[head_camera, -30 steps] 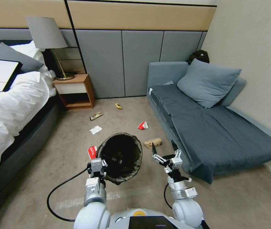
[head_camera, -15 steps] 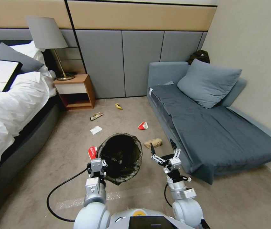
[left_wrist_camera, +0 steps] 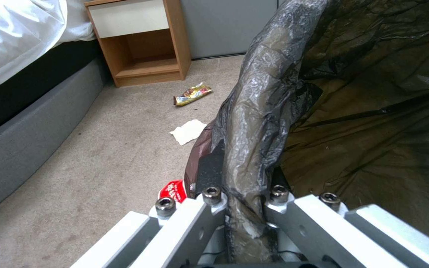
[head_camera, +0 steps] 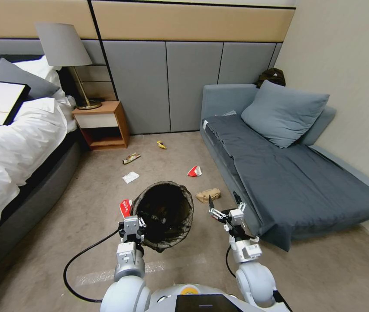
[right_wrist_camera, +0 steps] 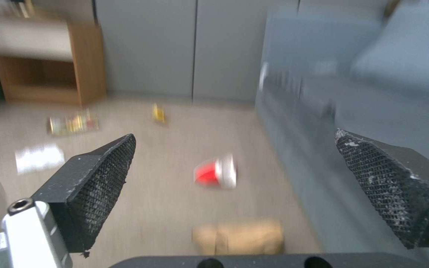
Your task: Pick up the trash bin, then pick up the garbage from the floor and place it into the trash bin.
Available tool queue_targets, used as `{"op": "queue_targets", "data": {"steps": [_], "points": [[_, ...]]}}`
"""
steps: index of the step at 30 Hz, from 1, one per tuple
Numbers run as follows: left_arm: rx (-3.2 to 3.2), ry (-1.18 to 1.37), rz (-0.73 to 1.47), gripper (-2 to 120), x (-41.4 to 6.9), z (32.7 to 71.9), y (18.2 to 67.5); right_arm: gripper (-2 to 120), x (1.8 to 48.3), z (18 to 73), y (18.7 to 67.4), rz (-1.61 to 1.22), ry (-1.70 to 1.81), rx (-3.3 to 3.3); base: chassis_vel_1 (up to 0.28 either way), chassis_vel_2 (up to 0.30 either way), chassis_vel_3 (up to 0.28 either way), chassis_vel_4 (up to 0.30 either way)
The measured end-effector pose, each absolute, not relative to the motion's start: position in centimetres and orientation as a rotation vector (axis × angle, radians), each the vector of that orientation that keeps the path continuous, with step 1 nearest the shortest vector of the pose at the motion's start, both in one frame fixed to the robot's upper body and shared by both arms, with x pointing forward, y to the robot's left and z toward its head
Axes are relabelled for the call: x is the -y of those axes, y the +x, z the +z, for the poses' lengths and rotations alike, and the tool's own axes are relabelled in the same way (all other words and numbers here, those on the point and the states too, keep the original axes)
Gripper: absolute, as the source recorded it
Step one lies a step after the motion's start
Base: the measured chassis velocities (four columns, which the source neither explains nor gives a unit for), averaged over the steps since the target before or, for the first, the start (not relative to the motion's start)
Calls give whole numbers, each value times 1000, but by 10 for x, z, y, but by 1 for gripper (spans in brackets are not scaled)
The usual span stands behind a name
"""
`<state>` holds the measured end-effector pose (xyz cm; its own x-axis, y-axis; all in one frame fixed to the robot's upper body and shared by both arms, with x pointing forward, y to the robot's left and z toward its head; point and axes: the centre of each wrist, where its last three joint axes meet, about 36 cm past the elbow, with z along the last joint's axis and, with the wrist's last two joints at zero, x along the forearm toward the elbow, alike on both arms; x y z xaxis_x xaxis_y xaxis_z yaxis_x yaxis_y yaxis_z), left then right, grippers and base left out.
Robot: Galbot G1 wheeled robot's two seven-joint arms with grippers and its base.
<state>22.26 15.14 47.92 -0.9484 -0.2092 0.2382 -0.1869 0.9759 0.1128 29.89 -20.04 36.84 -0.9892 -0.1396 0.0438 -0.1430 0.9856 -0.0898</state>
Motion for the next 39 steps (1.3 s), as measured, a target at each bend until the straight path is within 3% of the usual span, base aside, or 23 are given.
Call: {"op": "queue_targets", "data": {"steps": [14,39], "points": [[2864,284,-134,0,-151,476,221,100,227,289,336,199,189,2803,0,0,0,0],[2868,291,-148,0,-151,480,217,100,256,224,355,288,231,2660,0,0,0,0]]}}
